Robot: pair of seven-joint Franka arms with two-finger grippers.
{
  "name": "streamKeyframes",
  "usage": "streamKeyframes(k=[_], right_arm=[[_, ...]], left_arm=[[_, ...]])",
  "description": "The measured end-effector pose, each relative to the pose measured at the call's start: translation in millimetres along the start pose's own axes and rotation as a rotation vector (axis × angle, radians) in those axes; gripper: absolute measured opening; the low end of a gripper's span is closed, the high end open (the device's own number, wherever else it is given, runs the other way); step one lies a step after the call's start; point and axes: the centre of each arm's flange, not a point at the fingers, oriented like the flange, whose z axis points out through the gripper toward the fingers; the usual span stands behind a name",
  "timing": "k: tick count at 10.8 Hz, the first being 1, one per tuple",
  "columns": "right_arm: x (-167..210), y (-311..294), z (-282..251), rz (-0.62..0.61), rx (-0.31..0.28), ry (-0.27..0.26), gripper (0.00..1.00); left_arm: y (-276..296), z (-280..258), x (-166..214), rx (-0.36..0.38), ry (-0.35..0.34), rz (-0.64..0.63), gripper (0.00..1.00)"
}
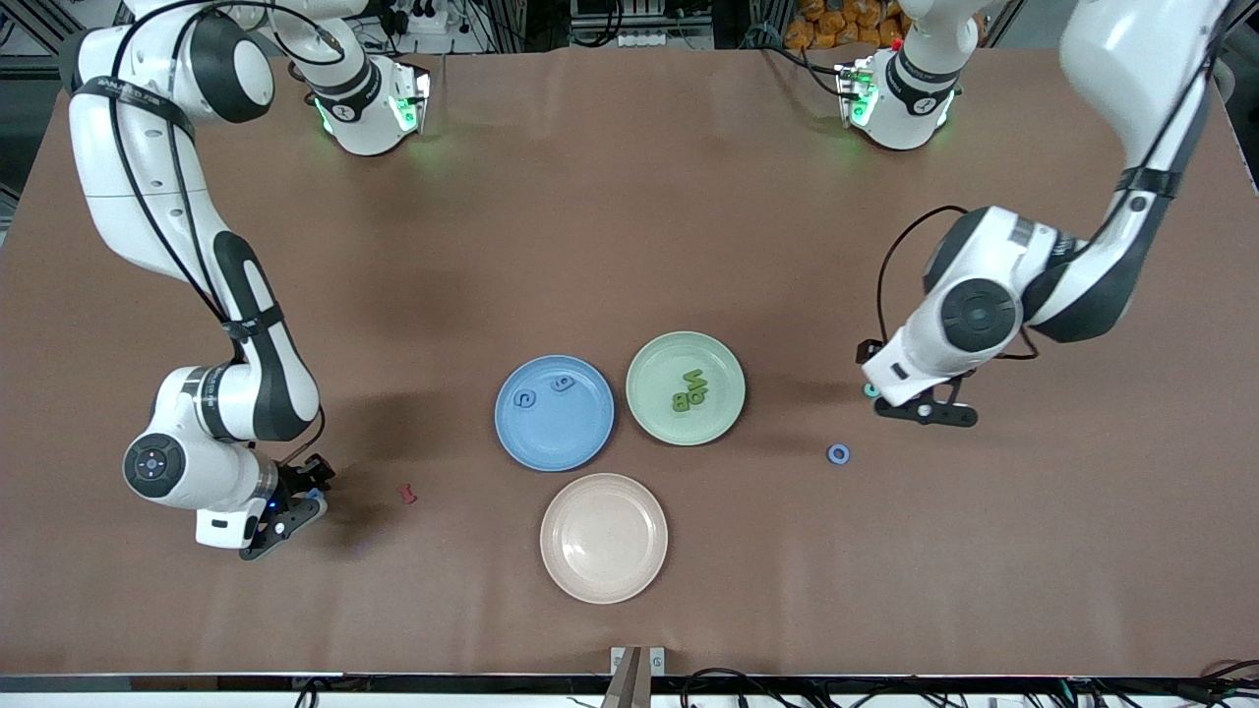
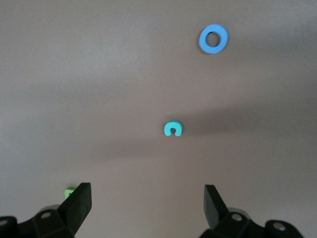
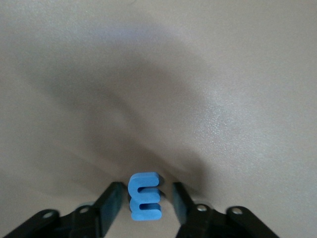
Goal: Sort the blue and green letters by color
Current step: 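Grasp the blue E with the right gripper while the left reaches green n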
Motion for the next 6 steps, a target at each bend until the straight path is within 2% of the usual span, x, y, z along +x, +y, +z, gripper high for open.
streamKeyframes(k=[1, 2, 4, 5, 6], right_arm=[[1, -1, -1, -0.001, 0.002, 0.000, 0.37], [1, -1, -4, -0.001, 0.003, 0.000, 0.33], [6, -7, -5, 0.020, 0.039, 0.027, 0.28], [16, -20, -5, 0.027, 0.073, 0.049, 0.28], [28, -41, -6, 0.038, 0.117, 0.049, 0.27]], left_arm=[[-23, 10, -8, -0.055, 0.024, -0.003, 1.00], [-46, 22, -17, -0.091, 0.028, -0.009, 1.00], [-71, 48, -31, -0.117, 0.003, -0.026, 1.00], [-82, 61, -36, -0.126, 0.012, -0.032, 1.00], [-100, 75, -42, -0.139, 0.037, -0.020, 1.00]])
